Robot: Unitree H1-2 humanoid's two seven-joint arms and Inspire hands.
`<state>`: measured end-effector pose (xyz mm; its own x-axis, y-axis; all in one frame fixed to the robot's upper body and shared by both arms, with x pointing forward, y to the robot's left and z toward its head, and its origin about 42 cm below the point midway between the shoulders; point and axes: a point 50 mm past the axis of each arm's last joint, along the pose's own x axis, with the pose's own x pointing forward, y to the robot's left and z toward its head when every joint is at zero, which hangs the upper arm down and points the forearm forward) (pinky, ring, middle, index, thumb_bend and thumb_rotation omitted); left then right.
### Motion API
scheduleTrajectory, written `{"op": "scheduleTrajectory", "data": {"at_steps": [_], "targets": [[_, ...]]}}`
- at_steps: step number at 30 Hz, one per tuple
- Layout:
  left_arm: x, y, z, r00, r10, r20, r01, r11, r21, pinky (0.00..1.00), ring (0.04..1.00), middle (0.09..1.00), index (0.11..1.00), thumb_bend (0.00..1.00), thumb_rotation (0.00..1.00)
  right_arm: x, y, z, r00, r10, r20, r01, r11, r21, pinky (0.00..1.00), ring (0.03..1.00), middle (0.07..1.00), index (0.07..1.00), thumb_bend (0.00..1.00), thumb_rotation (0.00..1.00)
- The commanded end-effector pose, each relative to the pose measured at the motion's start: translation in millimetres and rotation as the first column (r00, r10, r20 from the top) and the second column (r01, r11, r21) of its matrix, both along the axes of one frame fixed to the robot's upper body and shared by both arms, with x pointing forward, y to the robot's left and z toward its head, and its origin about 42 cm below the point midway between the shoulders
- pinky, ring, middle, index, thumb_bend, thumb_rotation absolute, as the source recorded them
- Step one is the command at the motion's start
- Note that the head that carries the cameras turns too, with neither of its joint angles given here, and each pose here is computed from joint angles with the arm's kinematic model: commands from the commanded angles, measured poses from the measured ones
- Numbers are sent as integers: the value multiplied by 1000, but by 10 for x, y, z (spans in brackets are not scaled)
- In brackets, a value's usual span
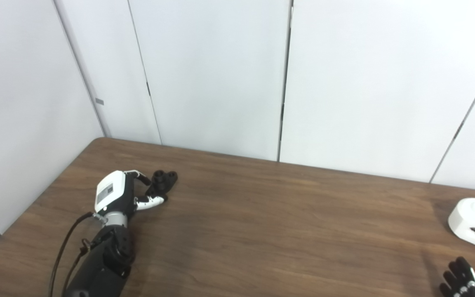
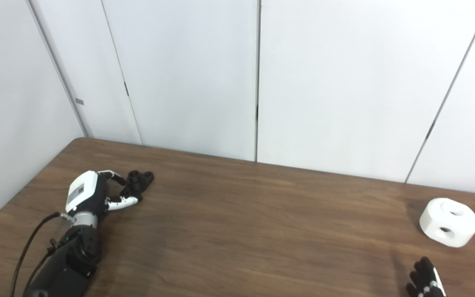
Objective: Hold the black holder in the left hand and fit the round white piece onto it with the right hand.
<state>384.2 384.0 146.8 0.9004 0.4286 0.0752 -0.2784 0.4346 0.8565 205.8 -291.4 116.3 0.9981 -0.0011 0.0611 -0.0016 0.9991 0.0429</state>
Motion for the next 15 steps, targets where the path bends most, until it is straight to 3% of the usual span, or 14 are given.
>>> {"op": "scheduleTrajectory", "data": {"at_steps": [1, 15], "targets": [[110, 108, 215, 999, 7, 54, -11, 998, 69, 931, 884, 799, 490, 529, 57, -329, -5, -114, 999, -10, -53, 10, 1000, -4, 1000, 1000, 1000, 1000, 627, 1000], [121, 73, 212, 998, -20, 59, 18, 1000, 25, 916, 886, 793, 486, 517, 41, -316, -12, -94, 998, -4, -60, 3, 1000, -18, 1000, 1000, 1000, 1000, 629, 1000]]}}
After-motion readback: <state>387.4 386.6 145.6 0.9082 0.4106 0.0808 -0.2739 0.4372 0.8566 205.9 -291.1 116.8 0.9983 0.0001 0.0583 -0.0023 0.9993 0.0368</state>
